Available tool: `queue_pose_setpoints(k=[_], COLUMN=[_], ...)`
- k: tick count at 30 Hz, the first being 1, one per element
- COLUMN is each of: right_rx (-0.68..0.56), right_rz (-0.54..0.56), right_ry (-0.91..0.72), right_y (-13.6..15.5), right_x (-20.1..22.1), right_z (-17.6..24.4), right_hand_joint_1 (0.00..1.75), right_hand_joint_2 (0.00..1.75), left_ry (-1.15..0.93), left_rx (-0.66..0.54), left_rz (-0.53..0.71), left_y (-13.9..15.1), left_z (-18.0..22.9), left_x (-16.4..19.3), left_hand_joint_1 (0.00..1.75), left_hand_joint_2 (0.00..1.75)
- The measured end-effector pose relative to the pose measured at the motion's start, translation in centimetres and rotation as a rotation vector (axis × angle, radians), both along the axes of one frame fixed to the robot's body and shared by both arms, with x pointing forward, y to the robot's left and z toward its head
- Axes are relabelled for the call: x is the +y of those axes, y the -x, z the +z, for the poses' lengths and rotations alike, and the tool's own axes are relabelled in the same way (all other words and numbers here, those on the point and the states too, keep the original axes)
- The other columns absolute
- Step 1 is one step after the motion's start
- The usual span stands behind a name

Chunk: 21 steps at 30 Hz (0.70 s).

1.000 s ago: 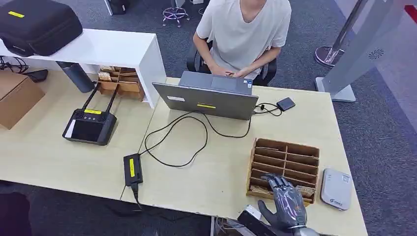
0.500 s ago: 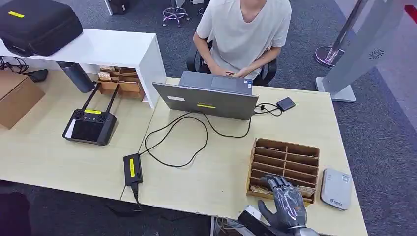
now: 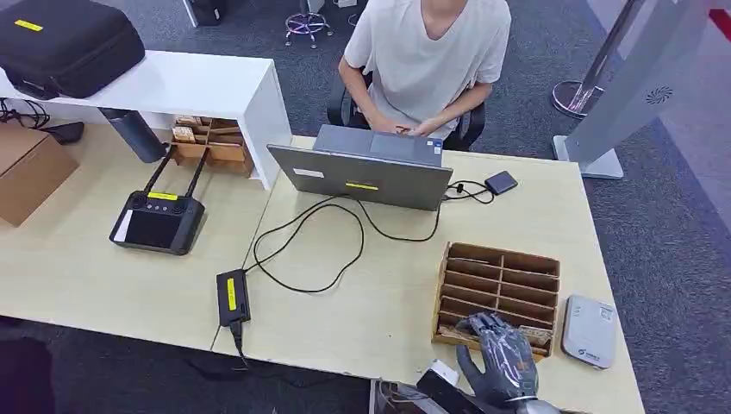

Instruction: Pass the card to the sensor for recognition and then transmit it.

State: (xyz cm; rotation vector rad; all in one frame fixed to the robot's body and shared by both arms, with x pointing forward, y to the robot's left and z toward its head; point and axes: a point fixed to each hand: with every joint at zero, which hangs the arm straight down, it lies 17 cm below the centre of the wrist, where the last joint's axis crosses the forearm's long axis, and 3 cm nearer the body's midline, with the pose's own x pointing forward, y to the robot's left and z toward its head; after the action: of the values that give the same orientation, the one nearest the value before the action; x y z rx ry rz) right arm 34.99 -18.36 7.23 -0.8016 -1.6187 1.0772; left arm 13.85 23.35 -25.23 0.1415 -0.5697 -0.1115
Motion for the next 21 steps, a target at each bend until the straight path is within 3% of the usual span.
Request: queue_pose_setpoints(k=[21], right_rx=[-0.001], right_rz=[-0.001], right_ry=[-0.015], right_y=[-0.05], right_x=[0.02], right_z=[0.23], right_hand_joint_1=[1.75], right_hand_joint_2=[1.75], left_ry=[-0.024], left_rx=[-0.013], left_rz=[-0.012], left_y=[-0.23], left_z=[0.09], left_x=[0.41], left_hand_joint_1=[0.00], left_hand_joint_2=[1.75])
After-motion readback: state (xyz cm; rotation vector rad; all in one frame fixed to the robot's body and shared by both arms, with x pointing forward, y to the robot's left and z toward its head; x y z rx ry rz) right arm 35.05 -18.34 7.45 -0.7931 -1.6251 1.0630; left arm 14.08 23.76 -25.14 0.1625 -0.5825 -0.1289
